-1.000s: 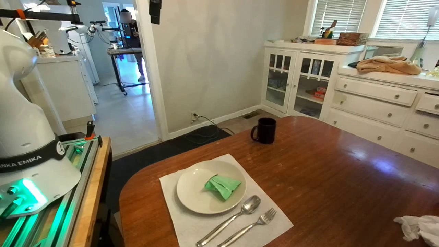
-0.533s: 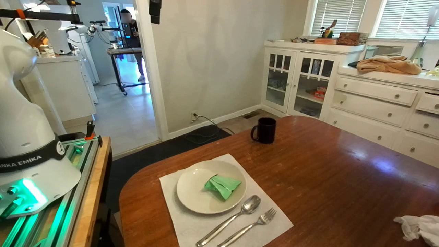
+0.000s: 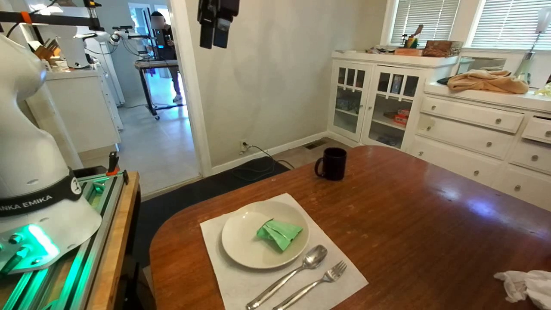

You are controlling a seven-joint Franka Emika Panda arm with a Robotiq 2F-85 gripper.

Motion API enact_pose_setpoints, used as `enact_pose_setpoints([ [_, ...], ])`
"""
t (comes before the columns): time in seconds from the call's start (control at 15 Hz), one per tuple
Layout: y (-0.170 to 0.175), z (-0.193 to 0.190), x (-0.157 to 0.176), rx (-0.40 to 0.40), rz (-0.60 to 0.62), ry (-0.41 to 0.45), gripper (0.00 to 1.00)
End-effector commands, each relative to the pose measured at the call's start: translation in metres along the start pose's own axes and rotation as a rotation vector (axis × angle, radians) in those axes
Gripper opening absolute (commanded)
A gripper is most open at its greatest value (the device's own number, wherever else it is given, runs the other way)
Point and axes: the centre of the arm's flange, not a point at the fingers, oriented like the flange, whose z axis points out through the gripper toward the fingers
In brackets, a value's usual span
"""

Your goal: Place the silver fork on the white plate.

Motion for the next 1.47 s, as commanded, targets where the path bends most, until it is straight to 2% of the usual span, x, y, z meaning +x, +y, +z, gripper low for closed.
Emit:
enact_pose_setpoints([
  [0.0,0.045,0.024,0.023,0.038,-0.114,-0.006,1.0],
  [0.07,0.058,0.034,0.027,0.037,-0.112,0.002,1.0],
  [0.13,0.072,0.046,0.032,0.036,-0.073,0.046,1.0],
  [0.4,0.117,0.089,0.045,0.063,0.045,0.083,1.0],
  [0.67,0.155,0.155,0.051,0.097,0.164,0.031,1.0],
  [0.93,0.178,0.211,0.053,0.115,0.28,-0.033,1.0],
  [1.0,0.171,0.188,0.042,0.107,0.225,-0.018,1.0],
  [1.13,0.177,0.208,0.046,0.109,0.252,-0.042,1.0],
  [1.4,0.177,0.212,0.048,0.108,0.262,-0.046,1.0],
])
